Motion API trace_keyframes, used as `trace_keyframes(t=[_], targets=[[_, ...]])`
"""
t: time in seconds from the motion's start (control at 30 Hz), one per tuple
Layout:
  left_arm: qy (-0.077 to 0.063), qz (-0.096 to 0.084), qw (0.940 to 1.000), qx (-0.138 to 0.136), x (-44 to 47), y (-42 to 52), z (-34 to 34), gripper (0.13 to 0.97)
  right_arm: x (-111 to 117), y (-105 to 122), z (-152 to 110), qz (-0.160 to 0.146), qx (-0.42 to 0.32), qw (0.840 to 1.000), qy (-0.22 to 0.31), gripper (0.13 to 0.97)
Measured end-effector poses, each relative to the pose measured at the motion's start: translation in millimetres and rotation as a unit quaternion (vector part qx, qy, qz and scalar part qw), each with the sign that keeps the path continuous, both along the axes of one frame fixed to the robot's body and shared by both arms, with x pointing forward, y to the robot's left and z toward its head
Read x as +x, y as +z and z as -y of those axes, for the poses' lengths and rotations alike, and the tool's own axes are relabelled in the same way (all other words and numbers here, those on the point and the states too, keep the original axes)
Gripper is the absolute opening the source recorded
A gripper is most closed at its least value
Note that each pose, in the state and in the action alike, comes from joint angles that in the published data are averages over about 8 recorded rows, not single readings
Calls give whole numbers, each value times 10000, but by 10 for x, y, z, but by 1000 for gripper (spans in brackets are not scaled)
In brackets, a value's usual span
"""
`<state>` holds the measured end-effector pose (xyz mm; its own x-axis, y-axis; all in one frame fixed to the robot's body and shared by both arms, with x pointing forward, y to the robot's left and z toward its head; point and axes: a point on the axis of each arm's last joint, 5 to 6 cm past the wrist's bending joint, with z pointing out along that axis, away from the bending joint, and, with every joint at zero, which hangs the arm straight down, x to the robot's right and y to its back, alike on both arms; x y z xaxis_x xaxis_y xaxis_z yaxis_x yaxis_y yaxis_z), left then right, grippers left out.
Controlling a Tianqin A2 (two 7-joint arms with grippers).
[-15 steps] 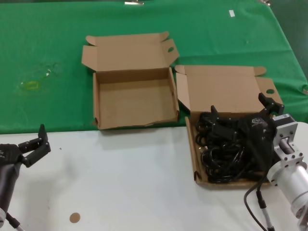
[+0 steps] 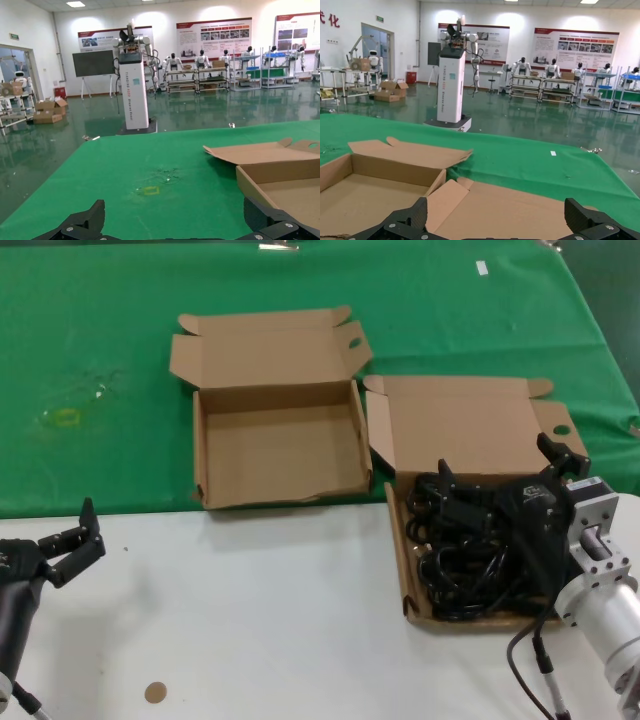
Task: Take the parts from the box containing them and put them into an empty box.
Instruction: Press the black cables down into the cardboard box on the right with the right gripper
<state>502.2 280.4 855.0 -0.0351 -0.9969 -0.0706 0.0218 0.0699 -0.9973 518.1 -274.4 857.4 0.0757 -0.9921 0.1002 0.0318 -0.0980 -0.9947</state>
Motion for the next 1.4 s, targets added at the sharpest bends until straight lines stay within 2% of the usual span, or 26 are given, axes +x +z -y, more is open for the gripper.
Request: trace_keyframes(t=[1.4], targets=[[0, 0, 10000, 0, 0, 0, 0, 966, 0, 0, 0, 0, 0, 10000, 0, 966]])
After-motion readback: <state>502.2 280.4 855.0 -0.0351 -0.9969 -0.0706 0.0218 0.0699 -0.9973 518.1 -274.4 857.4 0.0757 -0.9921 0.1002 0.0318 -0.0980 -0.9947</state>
